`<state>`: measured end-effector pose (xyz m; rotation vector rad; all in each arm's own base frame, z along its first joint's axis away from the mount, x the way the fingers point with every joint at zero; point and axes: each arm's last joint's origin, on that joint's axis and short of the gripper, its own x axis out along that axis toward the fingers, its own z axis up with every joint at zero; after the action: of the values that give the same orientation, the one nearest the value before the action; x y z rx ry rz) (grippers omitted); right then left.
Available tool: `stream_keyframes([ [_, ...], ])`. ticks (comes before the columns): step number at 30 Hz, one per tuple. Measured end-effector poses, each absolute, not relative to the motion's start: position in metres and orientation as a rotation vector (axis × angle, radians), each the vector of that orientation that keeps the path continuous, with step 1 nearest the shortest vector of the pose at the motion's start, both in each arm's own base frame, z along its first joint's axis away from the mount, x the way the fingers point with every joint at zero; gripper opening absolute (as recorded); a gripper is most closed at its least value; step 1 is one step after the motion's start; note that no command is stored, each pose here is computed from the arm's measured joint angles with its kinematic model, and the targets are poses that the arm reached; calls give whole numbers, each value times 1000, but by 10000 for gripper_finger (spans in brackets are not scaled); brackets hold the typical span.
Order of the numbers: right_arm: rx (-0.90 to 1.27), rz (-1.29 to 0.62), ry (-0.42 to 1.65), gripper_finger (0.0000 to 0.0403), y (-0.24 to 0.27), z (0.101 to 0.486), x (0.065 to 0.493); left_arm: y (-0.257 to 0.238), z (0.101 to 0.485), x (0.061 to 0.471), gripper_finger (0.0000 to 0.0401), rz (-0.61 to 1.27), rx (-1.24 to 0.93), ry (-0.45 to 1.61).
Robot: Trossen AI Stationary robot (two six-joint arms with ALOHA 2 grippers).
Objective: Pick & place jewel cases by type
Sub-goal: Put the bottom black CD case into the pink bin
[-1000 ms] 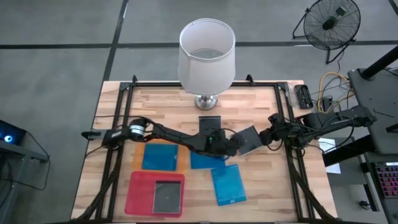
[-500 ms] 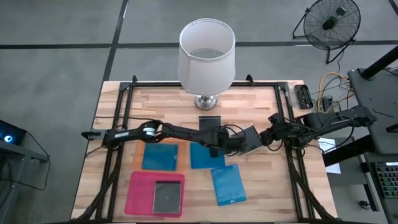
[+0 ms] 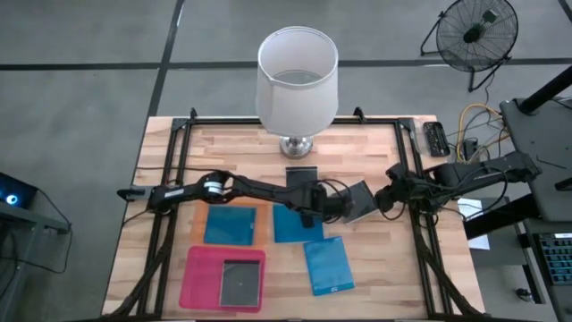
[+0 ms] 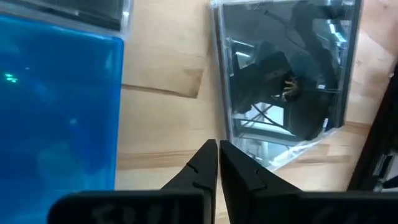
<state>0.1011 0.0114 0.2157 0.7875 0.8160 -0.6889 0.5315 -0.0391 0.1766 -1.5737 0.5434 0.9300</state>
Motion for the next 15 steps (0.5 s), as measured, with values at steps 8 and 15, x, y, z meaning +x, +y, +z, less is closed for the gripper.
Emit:
stream_keyframes([
  [8, 731, -707, 825, 164, 6, 212, 101, -38, 171, 530, 0, 944, -1565, 549],
  [15, 793, -658, 863, 242, -1, 202, 106, -34, 168, 530, 0, 964, -1553, 509],
])
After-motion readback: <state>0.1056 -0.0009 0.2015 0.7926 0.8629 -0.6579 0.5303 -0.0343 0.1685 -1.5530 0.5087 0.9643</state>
